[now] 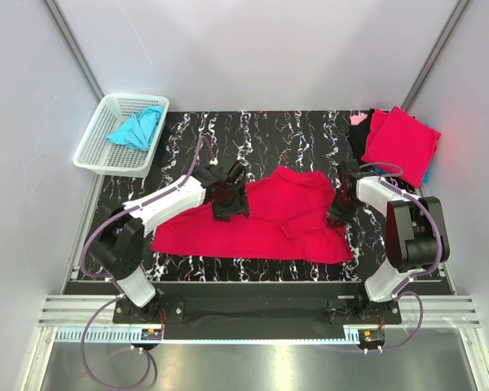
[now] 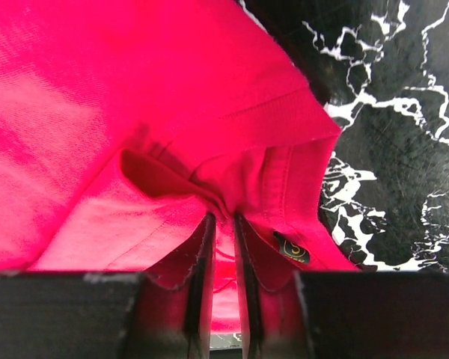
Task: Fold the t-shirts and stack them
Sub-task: Fold the tshirt
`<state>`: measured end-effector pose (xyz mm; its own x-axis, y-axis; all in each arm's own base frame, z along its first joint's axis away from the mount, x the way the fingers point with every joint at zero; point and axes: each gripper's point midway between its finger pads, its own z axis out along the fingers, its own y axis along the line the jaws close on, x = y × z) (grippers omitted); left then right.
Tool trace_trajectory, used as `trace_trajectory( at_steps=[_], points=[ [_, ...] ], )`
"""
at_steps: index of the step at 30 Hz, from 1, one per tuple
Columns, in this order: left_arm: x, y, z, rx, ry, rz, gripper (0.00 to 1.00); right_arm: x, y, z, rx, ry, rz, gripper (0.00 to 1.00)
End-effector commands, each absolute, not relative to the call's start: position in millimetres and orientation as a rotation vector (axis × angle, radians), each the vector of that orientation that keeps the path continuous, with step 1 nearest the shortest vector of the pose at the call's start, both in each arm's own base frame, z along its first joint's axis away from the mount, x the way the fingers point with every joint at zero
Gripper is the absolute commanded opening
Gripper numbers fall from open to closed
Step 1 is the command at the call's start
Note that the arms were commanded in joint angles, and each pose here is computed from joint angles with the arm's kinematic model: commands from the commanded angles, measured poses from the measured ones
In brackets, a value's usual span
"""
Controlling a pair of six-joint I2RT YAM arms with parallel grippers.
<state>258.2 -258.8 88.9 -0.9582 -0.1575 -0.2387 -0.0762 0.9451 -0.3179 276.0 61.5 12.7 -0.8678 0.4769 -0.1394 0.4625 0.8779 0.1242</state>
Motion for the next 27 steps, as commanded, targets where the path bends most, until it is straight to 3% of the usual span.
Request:
trace_trajectory(
  at_steps=[1,10,27],
  points=[
    [261,-262,104,-0.161,2.788,-0.500,0.63,295,62,29,0.689,2.813,0.164,0.24],
    [262,-263,102,-0.168,2.789,-0.498,0.63,294,59,51,0.675,2.783,0.155,0.36],
    [260,-262,103,-0.163,2.788,-0.500,0.63,291,60,31,0.658,2.826,0.159,0.34]
  ],
)
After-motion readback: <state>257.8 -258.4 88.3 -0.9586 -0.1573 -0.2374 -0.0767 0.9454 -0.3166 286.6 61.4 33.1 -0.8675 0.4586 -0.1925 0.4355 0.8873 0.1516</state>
